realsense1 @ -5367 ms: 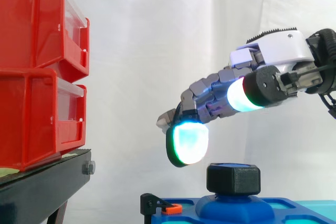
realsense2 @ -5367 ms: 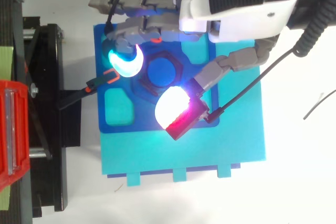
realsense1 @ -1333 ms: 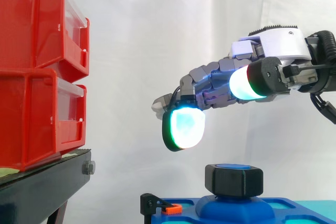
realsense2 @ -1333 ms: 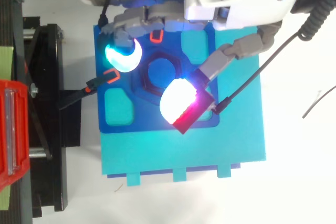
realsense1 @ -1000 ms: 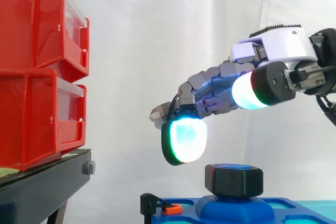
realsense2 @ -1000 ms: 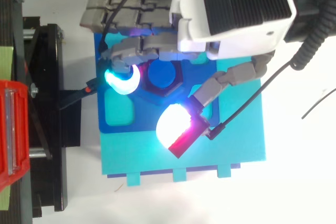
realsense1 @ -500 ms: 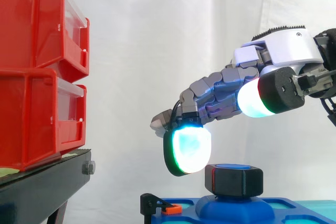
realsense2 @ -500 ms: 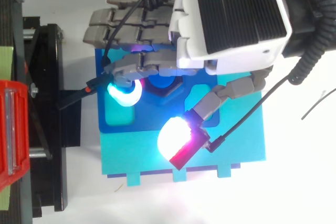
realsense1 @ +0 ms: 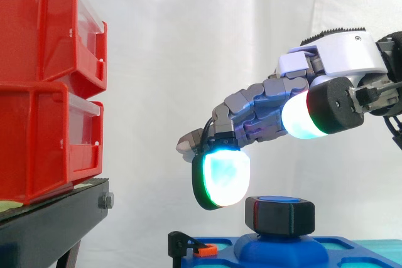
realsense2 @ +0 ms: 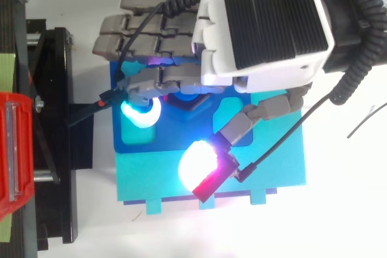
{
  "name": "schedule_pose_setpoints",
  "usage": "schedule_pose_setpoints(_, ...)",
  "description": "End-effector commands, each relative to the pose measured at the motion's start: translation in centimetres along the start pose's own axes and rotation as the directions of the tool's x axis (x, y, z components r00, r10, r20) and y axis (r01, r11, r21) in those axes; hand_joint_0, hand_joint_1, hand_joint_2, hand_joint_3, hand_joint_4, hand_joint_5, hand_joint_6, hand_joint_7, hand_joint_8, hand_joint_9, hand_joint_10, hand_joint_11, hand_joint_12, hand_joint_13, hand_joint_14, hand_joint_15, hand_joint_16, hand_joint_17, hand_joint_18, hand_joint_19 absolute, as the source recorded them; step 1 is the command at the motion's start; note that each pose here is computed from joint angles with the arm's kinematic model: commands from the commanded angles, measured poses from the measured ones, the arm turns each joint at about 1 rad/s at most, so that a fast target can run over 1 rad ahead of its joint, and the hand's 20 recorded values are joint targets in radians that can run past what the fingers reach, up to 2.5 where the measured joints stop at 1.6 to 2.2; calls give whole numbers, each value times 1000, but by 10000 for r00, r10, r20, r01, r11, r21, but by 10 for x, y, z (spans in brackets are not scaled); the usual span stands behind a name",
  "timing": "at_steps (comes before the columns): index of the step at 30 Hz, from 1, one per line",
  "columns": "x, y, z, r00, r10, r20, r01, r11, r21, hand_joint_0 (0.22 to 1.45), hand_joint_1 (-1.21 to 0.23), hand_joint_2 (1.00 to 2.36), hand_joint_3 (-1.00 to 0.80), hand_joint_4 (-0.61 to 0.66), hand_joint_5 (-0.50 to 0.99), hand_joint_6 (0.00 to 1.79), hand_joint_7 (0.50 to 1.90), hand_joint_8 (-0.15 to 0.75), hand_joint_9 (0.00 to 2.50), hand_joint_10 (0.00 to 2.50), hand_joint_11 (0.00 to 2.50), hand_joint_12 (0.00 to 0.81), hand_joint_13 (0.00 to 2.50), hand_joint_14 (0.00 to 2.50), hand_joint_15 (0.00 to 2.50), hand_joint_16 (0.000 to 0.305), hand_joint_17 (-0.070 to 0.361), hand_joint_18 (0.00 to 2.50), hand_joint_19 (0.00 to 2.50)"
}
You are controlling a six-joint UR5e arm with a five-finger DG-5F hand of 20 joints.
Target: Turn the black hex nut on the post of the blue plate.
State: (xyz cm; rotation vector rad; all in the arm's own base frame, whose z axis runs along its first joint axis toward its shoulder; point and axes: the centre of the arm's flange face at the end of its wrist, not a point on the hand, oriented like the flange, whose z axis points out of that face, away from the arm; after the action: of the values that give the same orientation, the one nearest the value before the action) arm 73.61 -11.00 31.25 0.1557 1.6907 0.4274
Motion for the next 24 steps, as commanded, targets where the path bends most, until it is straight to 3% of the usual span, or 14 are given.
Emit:
schedule_pose_setpoints(1, 1, 2, 1, 10000, -6, 14, 6, 10000, 27, 469, -344, 1000, -500, 210, -208, 502, 1096, 242, 152, 0, 1, 372, 146, 1, 12, 58, 131, 0, 55)
schedule_pose_setpoints(7, 2, 2, 2, 10000, -7, 14, 7, 10000, 27, 470, -319, 1000, -500, 202, -213, 501, 1116, 235, 119, 0, 36, 367, 115, 2, 36, 58, 130, 0, 85)
schedule_pose_setpoints(8, 1, 3, 2, 9999, -28, 123, 28, 10000, 19, 469, -342, 1000, -500, 210, -208, 502, 1096, 242, 151, 0, 10, 371, 147, 0, 16, 58, 131, 0, 53)
schedule_pose_setpoints(17, 3, 4, 2, 10000, -13, 38, 13, 10000, 51, 470, -318, 1000, -500, 204, -213, 501, 1112, 235, 118, 0, 35, 367, 116, 0, 37, 58, 130, 0, 84)
schedule_pose_setpoints(20, 6, 4, 3, 10000, -33, 46, 33, 10000, 31, 469, -318, 1000, -500, 204, -213, 501, 1112, 235, 118, 0, 36, 367, 114, 0, 40, 58, 130, 0, 86)
schedule_pose_setpoints(22, 17, 2, 1, 9999, 5, -106, -5, 10000, 56, 469, -318, 1000, -500, 202, -213, 501, 1111, 236, 118, 0, 36, 367, 114, 1, 41, 58, 130, 0, 85)
schedule_pose_setpoints(24, 22, -1, 1, 10000, 4, -2, -4, 10000, 33, 469, -317, 1000, -500, 204, -213, 501, 1111, 235, 117, 0, 35, 366, 115, 0, 36, 58, 130, 0, 90)
